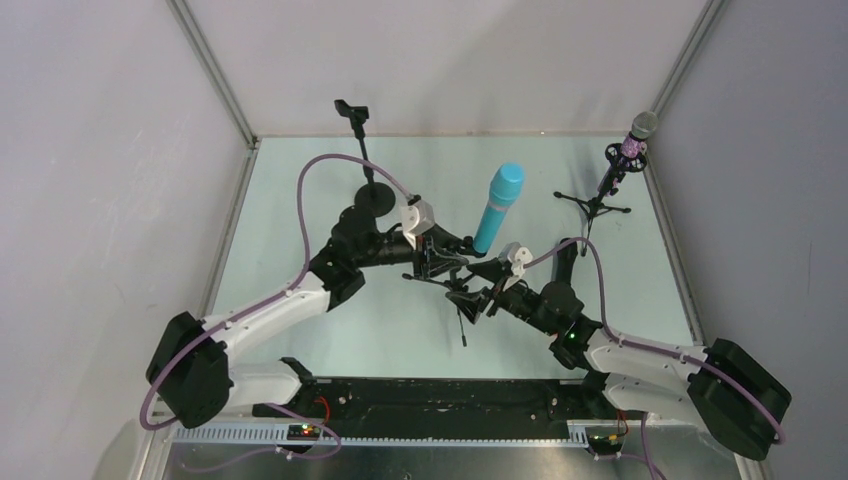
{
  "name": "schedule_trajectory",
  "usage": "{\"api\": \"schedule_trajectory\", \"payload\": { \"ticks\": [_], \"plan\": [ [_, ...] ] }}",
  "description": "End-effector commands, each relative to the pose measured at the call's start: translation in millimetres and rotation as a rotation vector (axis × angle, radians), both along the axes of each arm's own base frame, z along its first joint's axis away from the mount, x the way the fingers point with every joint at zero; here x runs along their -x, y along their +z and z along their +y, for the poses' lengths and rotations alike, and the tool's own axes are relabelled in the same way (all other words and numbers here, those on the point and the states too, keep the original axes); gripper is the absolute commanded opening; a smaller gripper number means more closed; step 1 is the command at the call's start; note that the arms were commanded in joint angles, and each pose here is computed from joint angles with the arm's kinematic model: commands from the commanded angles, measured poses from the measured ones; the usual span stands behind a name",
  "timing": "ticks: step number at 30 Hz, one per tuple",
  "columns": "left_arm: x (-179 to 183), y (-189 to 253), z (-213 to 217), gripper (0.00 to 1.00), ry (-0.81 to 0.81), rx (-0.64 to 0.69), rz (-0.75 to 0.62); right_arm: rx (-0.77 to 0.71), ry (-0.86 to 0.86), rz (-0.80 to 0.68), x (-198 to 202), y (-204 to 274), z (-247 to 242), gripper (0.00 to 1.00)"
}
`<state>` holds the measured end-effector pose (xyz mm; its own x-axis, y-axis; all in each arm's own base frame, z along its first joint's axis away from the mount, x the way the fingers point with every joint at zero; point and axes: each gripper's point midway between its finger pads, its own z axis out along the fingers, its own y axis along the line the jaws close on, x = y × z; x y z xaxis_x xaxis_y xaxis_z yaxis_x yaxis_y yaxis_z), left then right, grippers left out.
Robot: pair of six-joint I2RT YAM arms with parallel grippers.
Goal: Attach the microphones to the stand
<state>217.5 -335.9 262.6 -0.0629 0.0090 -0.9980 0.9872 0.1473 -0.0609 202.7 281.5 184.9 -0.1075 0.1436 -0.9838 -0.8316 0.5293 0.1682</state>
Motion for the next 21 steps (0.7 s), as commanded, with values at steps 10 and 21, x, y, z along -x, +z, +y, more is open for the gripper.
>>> {"api": "schedule_trajectory", "payload": {
  "ticks": [10,21],
  "plan": [
    [25.8,75.9,2.8,0.0,0.02,0.166,-0.073,-0.062,-0.004,-0.031,-8.2,15.9,19.6,0.55],
    [35.7,92.6,11.9,0.0,0.057,0.199,-0.067,-0.066,-0.028,0.01,-8.9,9.4,21.6,0.23]
  ]
}}
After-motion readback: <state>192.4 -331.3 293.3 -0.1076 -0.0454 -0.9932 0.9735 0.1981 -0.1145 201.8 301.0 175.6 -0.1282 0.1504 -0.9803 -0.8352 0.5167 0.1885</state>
